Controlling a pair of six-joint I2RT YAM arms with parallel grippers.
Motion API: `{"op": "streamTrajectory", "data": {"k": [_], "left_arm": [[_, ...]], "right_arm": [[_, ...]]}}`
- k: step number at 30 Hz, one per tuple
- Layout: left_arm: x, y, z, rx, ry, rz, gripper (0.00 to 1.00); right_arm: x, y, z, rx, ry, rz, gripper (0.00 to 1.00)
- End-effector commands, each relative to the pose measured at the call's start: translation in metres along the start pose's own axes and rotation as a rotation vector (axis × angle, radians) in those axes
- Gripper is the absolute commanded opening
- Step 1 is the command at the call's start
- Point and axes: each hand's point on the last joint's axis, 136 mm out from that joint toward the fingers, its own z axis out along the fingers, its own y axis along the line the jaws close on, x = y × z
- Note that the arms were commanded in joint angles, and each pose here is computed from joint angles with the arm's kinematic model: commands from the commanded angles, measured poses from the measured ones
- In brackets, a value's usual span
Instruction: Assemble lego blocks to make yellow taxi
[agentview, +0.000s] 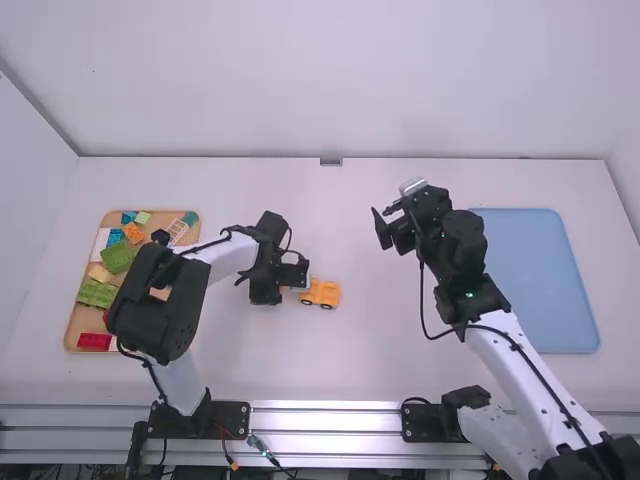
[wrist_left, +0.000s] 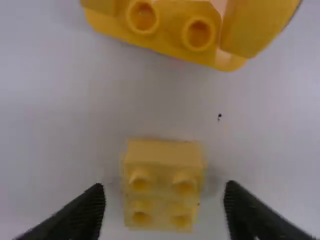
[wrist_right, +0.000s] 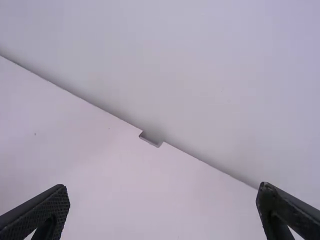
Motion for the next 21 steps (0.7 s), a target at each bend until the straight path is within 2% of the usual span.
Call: {"op": "streamTrajectory", "data": {"k": [1,7,13,17,21], "left_arm": [[0.003,0.002,-0.007,-0.015,-0.001,-0.036,0.99],[-0.003,0.014,-0.018,-0.043,-0.010,-0.087,0.99],[-0.023,0.013,-0.045,0.032,-0.087,-0.030,0.99],[-0.030,0.014,-0.068,0.075,-0.184,-0.028,0.99],[-0.029,0.019,-0.085,0.078,-0.371,-0.049,0.99]], "right_arm": [[-0.012,-0.003,-0.001,0.007,-0.022,-0.004,0.99],[-0.008,-0.007,-0.001,0.017,-0.010,0.007,0.99],[-0.009,-0.003,-0.001,0.005,-0.012,0.004,0.99],[-0.011,0.002,-0.001,-0.007,-0.015,-0.018,0.99],[-0.009,0.002,-0.001,-0.008,-0.009,-0.046,0.99]]}}
